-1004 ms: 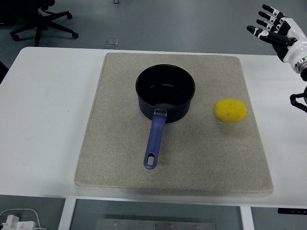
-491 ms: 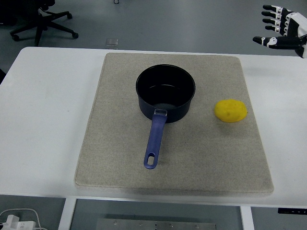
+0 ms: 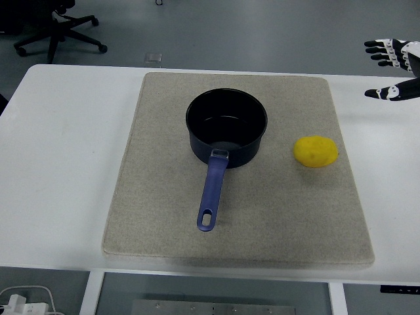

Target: Put the potato in the blue pot

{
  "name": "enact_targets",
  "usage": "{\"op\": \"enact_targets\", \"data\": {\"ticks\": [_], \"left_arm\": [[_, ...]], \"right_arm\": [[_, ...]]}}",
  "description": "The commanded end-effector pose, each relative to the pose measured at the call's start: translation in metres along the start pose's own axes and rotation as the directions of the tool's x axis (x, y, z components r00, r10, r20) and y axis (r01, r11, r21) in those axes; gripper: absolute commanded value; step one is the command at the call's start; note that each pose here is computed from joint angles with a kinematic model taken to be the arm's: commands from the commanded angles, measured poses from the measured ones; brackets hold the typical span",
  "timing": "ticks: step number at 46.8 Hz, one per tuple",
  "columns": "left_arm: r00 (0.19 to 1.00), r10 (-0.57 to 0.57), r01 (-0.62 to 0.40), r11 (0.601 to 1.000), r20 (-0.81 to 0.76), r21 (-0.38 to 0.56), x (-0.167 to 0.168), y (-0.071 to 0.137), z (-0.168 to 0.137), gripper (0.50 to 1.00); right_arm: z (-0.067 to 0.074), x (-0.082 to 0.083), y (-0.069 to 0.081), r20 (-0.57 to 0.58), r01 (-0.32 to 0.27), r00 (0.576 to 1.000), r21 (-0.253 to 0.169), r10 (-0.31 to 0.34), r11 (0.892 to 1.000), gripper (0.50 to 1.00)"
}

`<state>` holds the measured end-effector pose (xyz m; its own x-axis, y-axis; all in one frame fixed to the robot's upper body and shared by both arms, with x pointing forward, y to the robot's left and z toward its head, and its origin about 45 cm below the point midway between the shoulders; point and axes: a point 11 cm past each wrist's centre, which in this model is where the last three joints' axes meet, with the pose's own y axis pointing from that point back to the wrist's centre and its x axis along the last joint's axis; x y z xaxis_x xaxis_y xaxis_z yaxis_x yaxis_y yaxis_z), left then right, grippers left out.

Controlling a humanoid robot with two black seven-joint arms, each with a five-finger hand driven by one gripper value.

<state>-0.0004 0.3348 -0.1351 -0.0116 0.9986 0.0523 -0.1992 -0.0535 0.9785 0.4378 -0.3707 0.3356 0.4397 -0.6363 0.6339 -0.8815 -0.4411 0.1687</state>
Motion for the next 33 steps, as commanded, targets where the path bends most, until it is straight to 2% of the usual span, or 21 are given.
{"op": "enact_targets", "data": {"ticks": [1, 5, 11, 15, 23, 33], "left_arm": [[1.000, 0.000, 0.000, 1.000, -0.001, 0.000, 0.000, 0.000, 0.000, 0.994], [1.000, 0.000, 0.000, 1.000, 0.000, 0.000, 0.000, 0.000, 0.000, 0.996], [1.000, 0.000, 0.000, 1.000, 0.000, 0.000, 0.000, 0.000, 0.000, 0.994], [1.000, 0.000, 0.000, 1.000, 0.000, 0.000, 0.000, 0.000, 0.000, 0.994], [1.000, 0.000, 0.000, 1.000, 0.000, 0.000, 0.000, 0.000, 0.000, 0.994], [1.000, 0.000, 0.000, 1.000, 0.000, -0.001, 0.000, 0.000, 0.000, 0.994]], "right_arm": [[0.010, -0.006, 0.008, -0.052, 0.052, 0.997, -0.036, -0.053, 0.998, 0.928], [0.021, -0.008, 0.018, -0.101, 0.089, 0.990, -0.078, -0.097, 0.993, 0.928], [0.032, -0.018, 0.022, -0.177, 0.142, 0.971, -0.121, -0.162, 0.983, 0.928], [0.034, -0.023, 0.023, -0.224, 0.173, 0.954, -0.133, -0.199, 0.976, 0.928], [0.026, -0.041, 0.020, -0.264, 0.235, 0.929, -0.116, -0.258, 0.965, 0.928], [0.012, -0.055, 0.013, -0.268, 0.271, 0.921, -0.079, -0.283, 0.959, 0.928]]}}
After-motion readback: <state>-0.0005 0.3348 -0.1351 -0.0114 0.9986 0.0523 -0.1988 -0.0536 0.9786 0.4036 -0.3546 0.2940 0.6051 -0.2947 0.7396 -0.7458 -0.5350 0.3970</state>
